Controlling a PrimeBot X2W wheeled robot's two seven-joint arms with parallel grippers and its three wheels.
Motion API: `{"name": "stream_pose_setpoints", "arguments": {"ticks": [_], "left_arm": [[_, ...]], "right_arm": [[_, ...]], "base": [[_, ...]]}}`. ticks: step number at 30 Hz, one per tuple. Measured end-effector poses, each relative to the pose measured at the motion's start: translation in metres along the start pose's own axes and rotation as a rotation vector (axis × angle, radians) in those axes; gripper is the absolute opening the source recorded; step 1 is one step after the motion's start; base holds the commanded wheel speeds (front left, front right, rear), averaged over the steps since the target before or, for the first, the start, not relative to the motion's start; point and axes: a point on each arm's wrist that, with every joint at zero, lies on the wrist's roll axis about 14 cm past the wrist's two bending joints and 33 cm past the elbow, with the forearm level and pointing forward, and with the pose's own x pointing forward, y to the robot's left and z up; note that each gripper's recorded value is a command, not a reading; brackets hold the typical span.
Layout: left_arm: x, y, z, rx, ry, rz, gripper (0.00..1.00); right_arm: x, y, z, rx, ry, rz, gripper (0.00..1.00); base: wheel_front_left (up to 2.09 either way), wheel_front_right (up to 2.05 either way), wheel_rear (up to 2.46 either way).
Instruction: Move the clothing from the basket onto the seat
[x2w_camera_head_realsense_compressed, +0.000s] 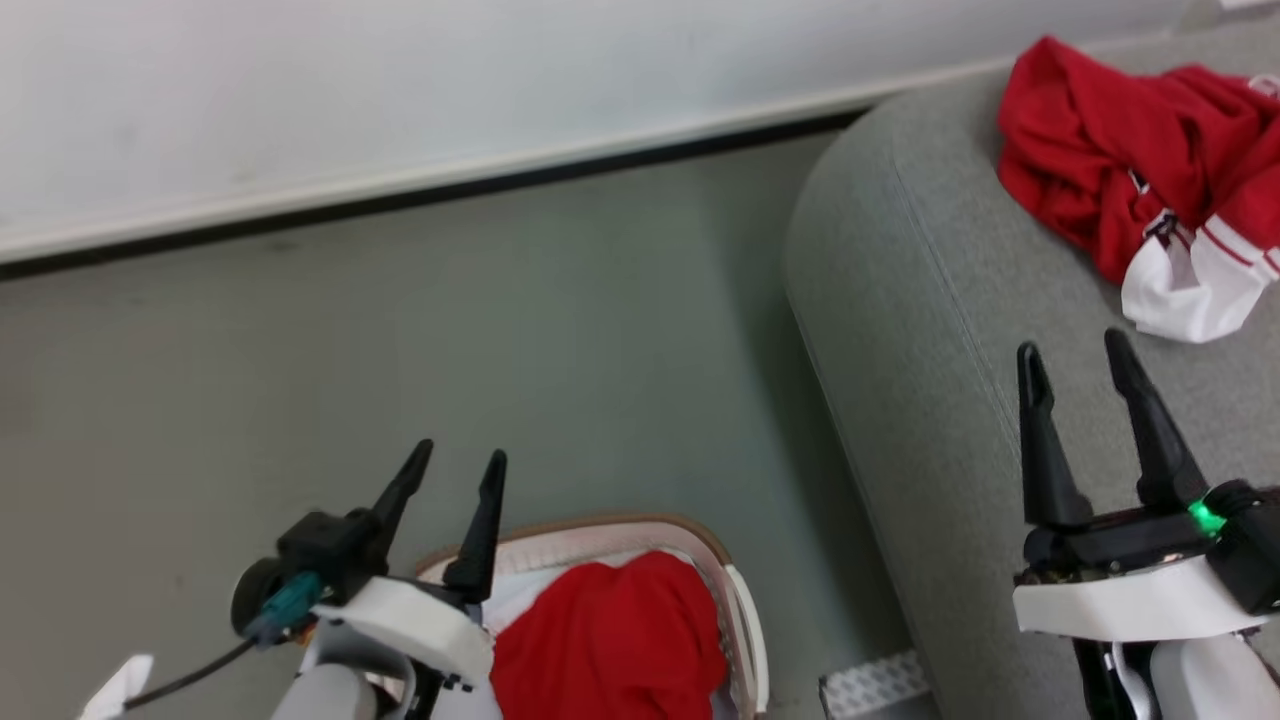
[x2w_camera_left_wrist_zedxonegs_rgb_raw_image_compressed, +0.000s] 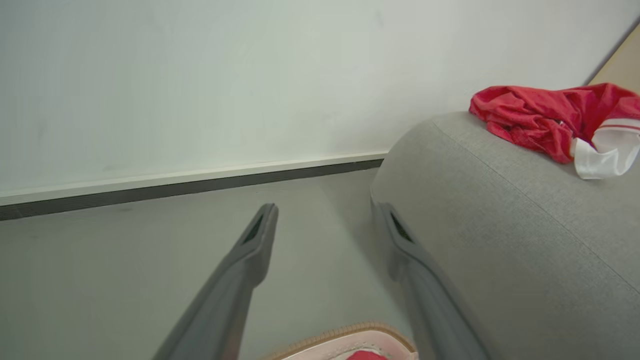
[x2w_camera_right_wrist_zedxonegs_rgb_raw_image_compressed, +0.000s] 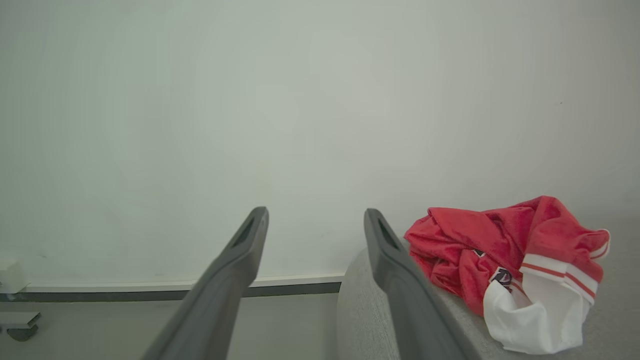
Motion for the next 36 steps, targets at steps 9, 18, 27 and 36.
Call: {"name": "stream_pose_setpoints", "arguments": {"ticks": [9, 18, 27, 36], "left_arm": [[0.020, -0.023, -0.099, 0.045, 0.306, -0.169, 1.00], [0.016, -0.042, -0.189, 0.061, 0.584, -0.300, 1.00], [-0.005, -0.064, -0.256, 0.051, 0.804, -0.456, 1.00], [-0.007, -0.069, -0.303, 0.085, 0.914, -0.566, 1.00]], "right_arm": [[0.022, -0.023, -0.007, -0.070, -0.003, -0.051, 1.00], [0.039, -0.046, -0.015, -0.139, -0.004, -0.099, 1.00], [0.052, -0.064, -0.021, -0.185, -0.015, -0.136, 1.00], [0.060, -0.070, -0.043, -0.182, 0.023, -0.140, 1.00]], "base": [[0.00, 0.00, 0.00], [0.00, 0.00, 0.00], [0.00, 0.00, 0.00], [0.00, 0.00, 0.00]]}}
